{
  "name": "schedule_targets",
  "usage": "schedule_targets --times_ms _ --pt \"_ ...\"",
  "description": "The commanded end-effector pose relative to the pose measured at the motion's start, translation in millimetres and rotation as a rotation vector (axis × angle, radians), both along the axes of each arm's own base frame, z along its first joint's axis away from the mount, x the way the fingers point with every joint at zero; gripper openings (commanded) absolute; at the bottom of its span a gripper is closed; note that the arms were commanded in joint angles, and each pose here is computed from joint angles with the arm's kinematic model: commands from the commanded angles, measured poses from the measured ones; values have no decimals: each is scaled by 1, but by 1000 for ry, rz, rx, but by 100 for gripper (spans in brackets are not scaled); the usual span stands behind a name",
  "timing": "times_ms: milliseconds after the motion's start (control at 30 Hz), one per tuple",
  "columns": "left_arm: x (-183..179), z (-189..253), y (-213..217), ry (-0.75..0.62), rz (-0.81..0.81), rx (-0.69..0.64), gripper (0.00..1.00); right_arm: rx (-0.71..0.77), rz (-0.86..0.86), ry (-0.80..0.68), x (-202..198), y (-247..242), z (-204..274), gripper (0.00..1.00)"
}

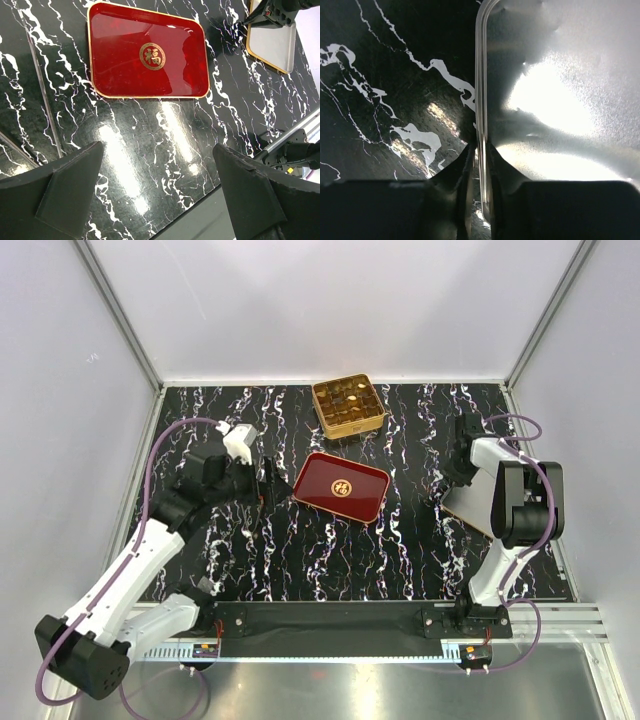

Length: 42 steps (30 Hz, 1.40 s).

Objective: Pack the chocolate

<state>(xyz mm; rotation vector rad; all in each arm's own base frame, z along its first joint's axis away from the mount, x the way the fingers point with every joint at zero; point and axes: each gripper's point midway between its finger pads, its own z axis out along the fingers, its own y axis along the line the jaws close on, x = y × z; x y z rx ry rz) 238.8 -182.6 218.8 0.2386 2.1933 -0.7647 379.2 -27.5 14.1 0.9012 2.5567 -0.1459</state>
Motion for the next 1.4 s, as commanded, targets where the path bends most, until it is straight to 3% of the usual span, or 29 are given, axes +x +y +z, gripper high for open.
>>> schedule_targets --times_ms 0,67,300,733,900,1000,1067,1100,1367 --pt "6 16 -10 -52 -52 -32 99 36 43 -21 3 8 1 15" --pt "1 25 -17 -73 -96 -63 99 51 64 -50 8 12 15 0" --pt "-17 78 -37 -209 -233 -227 99 149 198 -192 15 40 96 0" --pt "11 111 -25 -219 -127 -188 99 456 553 -674 -27 136 295 0" --pt "21 147 -36 -310 -219 -330 99 703 742 -951 -54 184 378 0" --pt "29 166 -47 -318 -309 -446 99 831 875 -1031 -73 211 412 0" --pt "27 169 -55 -252 -370 -542 99 892 944 -1078 -83 225 431 0" --pt "35 178 -58 -307 -405 -579 99 933 986 -1119 -92 231 447 0" --pt "65 201 -76 -318 -514 -688 98 1111 1153 -1190 -130 259 499 0"
